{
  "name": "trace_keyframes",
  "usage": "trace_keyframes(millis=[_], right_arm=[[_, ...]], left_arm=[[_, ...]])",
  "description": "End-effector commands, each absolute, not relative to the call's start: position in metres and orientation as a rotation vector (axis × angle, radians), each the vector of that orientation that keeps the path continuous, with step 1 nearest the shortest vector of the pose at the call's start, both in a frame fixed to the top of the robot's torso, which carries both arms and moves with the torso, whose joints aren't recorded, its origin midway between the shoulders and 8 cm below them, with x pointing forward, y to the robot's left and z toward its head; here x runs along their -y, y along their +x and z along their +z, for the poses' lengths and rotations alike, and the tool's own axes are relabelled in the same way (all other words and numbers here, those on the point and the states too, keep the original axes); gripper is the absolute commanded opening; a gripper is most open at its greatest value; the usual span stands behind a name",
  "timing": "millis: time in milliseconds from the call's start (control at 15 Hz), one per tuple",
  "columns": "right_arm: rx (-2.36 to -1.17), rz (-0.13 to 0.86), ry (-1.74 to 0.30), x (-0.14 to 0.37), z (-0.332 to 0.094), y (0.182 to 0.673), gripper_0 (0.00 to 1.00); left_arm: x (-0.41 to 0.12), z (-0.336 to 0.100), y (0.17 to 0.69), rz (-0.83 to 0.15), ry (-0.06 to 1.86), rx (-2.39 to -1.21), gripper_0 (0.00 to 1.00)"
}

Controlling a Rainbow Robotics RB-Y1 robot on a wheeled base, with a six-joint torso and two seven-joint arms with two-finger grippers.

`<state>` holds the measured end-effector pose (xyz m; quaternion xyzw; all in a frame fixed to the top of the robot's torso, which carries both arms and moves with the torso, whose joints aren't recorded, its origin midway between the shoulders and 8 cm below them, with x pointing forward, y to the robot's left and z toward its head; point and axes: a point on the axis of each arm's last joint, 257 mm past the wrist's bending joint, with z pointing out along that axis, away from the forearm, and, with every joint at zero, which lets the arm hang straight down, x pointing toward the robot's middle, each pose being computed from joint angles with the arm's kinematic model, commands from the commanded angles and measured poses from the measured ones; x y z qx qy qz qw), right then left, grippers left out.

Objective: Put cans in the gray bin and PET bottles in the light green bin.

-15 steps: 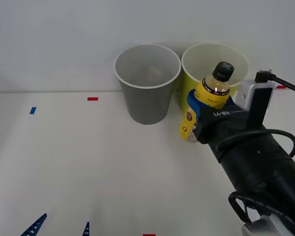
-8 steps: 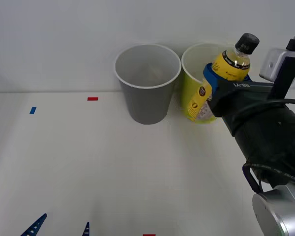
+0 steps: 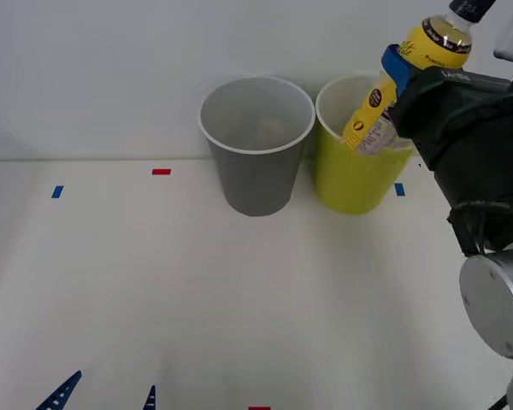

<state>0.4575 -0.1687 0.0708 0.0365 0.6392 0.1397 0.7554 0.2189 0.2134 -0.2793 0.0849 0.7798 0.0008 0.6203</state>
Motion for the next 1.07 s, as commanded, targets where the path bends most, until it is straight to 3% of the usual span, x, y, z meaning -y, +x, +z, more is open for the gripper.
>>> trace_keyframes(millis=[67,333,1067], right_arm=[[-1.383,0.29,0.099,0.183,0.083,0.484,0.06],[-1.385,0.234,0.068,0.204,0.096,0.517,0.06],[-1.413,0.185,0.102,0.221,0.079,0.584,0.05]], left_arm=[[-0.213,-0.279,0.219,0.002,0.195,-1.793,1.0],[-0.213,-0.279,0.219,0.002,0.195,-1.793,1.0],[-0.213,-0.279,0.219,0.002,0.195,-1.793,1.0]])
